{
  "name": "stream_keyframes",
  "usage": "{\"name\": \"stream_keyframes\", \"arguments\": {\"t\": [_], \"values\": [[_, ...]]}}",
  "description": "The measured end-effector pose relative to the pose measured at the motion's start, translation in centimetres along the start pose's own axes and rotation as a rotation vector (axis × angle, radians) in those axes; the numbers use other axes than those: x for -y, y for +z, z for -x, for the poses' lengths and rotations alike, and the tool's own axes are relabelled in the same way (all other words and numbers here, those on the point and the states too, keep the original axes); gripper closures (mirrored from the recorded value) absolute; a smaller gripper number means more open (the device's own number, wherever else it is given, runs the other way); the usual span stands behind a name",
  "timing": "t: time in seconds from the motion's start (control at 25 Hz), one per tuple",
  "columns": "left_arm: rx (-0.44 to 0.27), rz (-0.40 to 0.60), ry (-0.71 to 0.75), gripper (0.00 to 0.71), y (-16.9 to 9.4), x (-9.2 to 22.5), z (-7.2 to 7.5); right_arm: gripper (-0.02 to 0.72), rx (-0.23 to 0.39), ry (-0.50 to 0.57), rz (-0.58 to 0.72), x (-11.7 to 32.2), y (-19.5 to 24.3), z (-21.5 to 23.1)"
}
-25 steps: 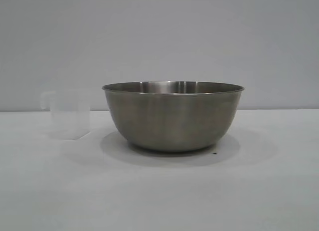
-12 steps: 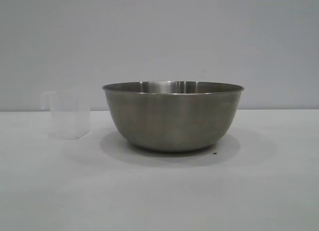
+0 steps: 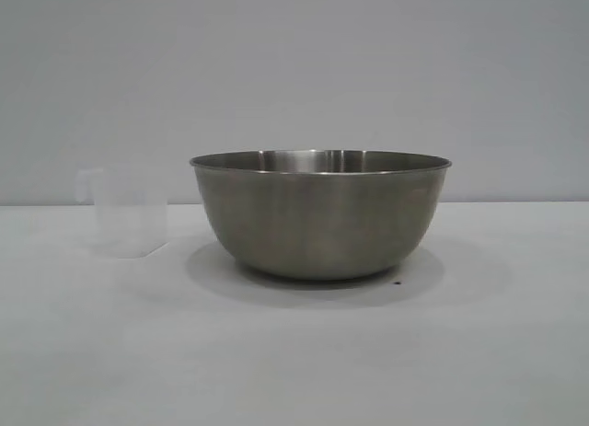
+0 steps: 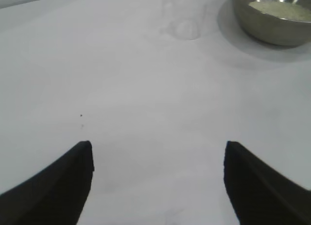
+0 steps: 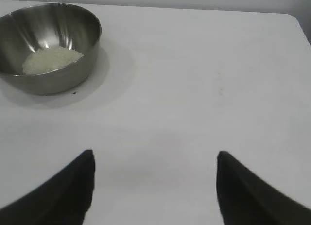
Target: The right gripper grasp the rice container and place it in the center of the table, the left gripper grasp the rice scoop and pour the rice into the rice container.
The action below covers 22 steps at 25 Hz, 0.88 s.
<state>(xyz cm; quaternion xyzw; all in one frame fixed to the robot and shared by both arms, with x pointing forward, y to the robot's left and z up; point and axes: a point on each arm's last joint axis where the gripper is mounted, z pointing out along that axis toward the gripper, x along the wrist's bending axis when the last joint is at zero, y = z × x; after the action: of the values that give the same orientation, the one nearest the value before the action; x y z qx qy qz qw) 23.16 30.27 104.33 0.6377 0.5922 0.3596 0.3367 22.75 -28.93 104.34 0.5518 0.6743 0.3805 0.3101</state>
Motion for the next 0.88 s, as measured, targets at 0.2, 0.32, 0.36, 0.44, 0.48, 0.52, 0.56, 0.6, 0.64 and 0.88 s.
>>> {"name": "stream_keyframes", "arguments": {"t": [0.2, 0.32, 0.36, 0.44, 0.48, 0.52, 0.56, 0.6, 0.64, 0.88], "values": [[-0.005, 0.007, -0.003, 0.217, -0.09, 0.08, 0.01, 0.253, 0.0, 0.0, 0.0, 0.0, 0.0, 0.0], [-0.005, 0.007, -0.003, 0.217, -0.09, 0.08, 0.01, 0.253, 0.0, 0.0, 0.0, 0.0, 0.0, 0.0], [-0.005, 0.007, -0.003, 0.217, -0.09, 0.08, 0.01, 0.253, 0.0, 0.0, 0.0, 0.0, 0.0, 0.0], [-0.005, 0.007, -0.003, 0.217, -0.09, 0.08, 0.01, 0.253, 0.0, 0.0, 0.0, 0.0, 0.0, 0.0], [-0.005, 0.007, -0.003, 0.217, -0.09, 0.08, 0.01, 0.253, 0.0, 0.0, 0.0, 0.0, 0.0, 0.0], [-0.005, 0.007, -0.003, 0.217, -0.09, 0.08, 0.01, 0.253, 0.0, 0.0, 0.0, 0.0, 0.0, 0.0], [-0.005, 0.007, -0.003, 0.217, -0.09, 0.08, 0.01, 0.253, -0.002, -0.001, 0.0, 0.0, 0.0, 0.0], [-0.005, 0.007, -0.003, 0.217, -0.09, 0.08, 0.01, 0.253, -0.006, -0.004, 0.0, 0.0, -0.01, 0.01], [-0.005, 0.007, -0.003, 0.217, -0.09, 0.08, 0.01, 0.253, -0.008, -0.005, 0.0, 0.01, -0.01, 0.01], [-0.005, 0.007, -0.003, 0.217, -0.09, 0.08, 0.01, 0.253, -0.012, -0.007, 0.0, 0.01, -0.02, 0.01]]}}
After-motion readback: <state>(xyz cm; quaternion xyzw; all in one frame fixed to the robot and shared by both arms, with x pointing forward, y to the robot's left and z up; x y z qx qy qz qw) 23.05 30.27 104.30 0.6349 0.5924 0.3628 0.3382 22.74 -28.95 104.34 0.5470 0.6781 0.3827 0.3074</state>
